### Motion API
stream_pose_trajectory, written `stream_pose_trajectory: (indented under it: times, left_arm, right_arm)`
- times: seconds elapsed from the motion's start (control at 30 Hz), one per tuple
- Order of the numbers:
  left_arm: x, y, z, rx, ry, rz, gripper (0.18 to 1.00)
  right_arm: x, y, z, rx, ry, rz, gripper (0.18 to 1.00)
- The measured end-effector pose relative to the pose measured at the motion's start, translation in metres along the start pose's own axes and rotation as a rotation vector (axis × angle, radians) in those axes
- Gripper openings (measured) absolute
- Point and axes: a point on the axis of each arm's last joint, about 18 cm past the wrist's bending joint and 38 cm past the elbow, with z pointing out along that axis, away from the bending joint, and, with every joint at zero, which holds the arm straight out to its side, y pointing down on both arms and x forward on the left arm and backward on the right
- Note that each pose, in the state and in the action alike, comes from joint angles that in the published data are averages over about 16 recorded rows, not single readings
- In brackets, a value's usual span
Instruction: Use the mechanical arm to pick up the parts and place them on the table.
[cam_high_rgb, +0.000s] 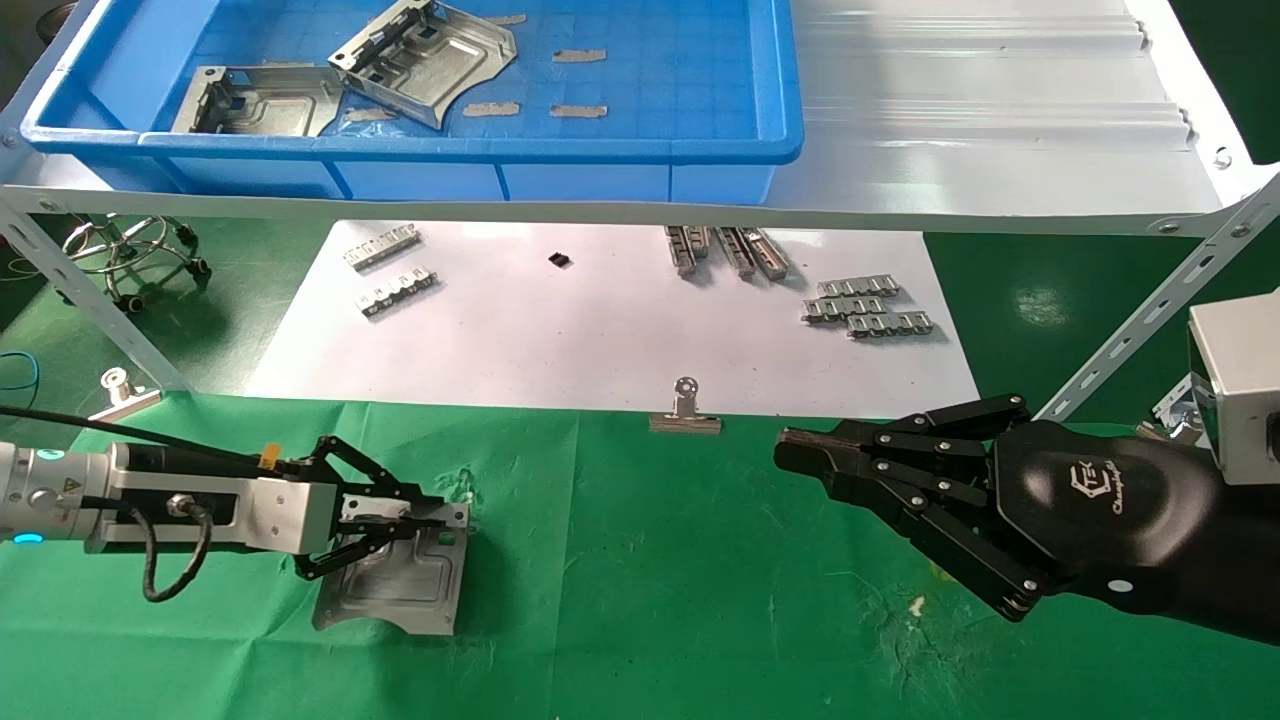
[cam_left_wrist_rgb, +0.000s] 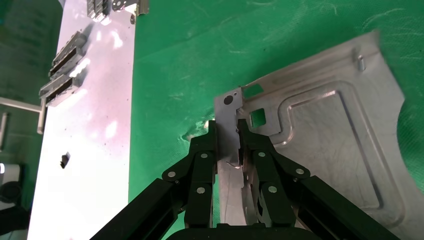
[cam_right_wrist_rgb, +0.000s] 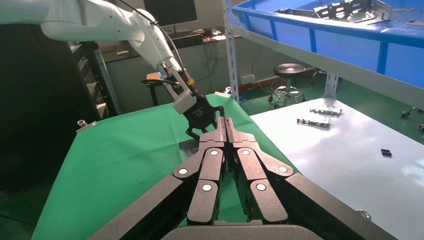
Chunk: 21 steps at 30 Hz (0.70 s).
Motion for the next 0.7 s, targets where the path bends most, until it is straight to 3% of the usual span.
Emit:
stream_pose_trajectory:
  times: [0.47, 0.7]
  left_arm:
    - [0.0005, -0.0009, 0.0045, 0.007, 0.001, 0.032, 0.278]
    - [-0.0017, -0.0042, 0.0000, 0.026, -0.009, 0.018, 0.350]
  right_arm:
    - [0.0000, 0.0000, 0.0000, 0.000, 0.000, 0.000, 0.192]
    - [0.0000, 0.0000, 0.0000, 0.000, 0.000, 0.000, 0.192]
